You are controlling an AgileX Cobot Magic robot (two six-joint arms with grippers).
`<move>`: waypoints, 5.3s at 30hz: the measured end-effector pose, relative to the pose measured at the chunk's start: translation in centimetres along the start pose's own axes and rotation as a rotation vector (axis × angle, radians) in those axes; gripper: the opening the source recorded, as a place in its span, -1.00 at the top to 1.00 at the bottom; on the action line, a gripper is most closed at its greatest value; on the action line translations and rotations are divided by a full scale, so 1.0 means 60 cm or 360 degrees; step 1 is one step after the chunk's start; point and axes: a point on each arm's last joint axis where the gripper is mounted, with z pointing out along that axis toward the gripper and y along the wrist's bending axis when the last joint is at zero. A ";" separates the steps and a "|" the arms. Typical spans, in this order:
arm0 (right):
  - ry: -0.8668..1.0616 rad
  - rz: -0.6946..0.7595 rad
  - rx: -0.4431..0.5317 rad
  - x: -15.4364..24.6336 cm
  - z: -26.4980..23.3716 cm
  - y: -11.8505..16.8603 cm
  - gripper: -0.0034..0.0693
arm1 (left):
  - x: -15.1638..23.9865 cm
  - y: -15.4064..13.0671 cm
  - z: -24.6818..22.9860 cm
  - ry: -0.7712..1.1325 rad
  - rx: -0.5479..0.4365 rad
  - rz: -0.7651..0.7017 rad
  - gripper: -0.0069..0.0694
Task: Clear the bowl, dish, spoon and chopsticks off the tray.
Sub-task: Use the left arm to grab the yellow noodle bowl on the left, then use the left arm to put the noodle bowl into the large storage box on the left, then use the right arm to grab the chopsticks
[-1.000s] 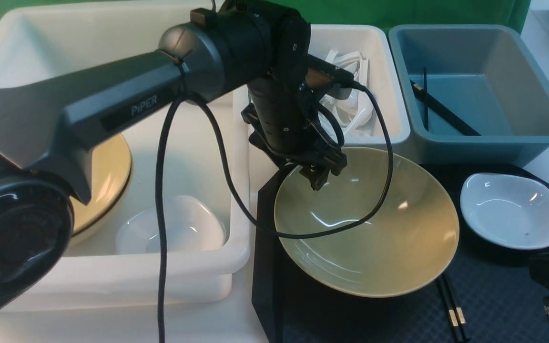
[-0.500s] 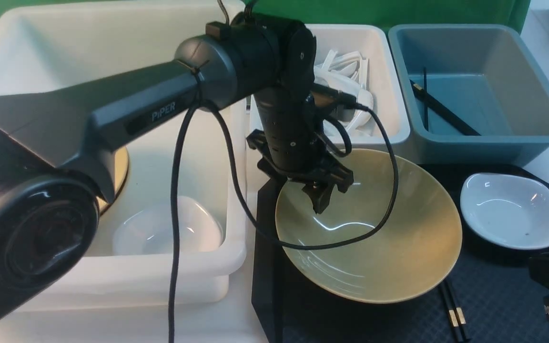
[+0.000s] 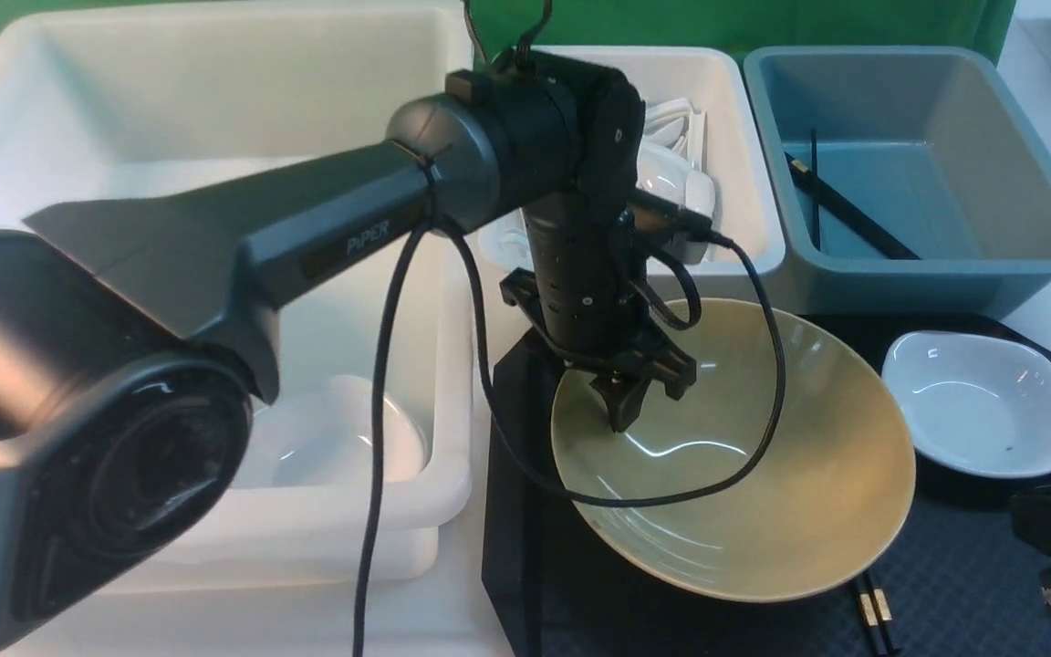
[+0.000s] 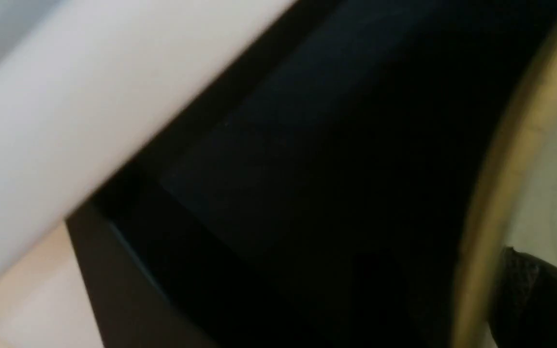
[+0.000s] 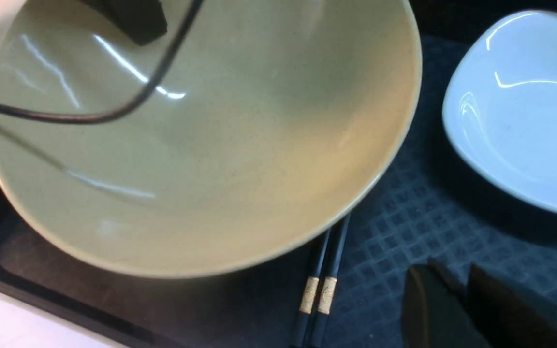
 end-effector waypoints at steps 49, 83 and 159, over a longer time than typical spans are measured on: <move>-0.0180 -0.0090 -0.0004 -0.001 -0.038 0.004 0.46 | 0.406 0.311 -0.395 -0.0839 -0.0252 -0.1068 0.82; -0.0216 -0.0098 0.0001 -0.004 -0.038 0.004 0.43 | 0.527 0.383 -0.317 -0.0844 -0.0505 -0.1633 0.82; 0.1010 -0.0222 0.0112 -0.082 0.316 0.034 -0.11 | 0.597 -0.029 -0.194 -0.1721 -0.0560 0.0031 0.85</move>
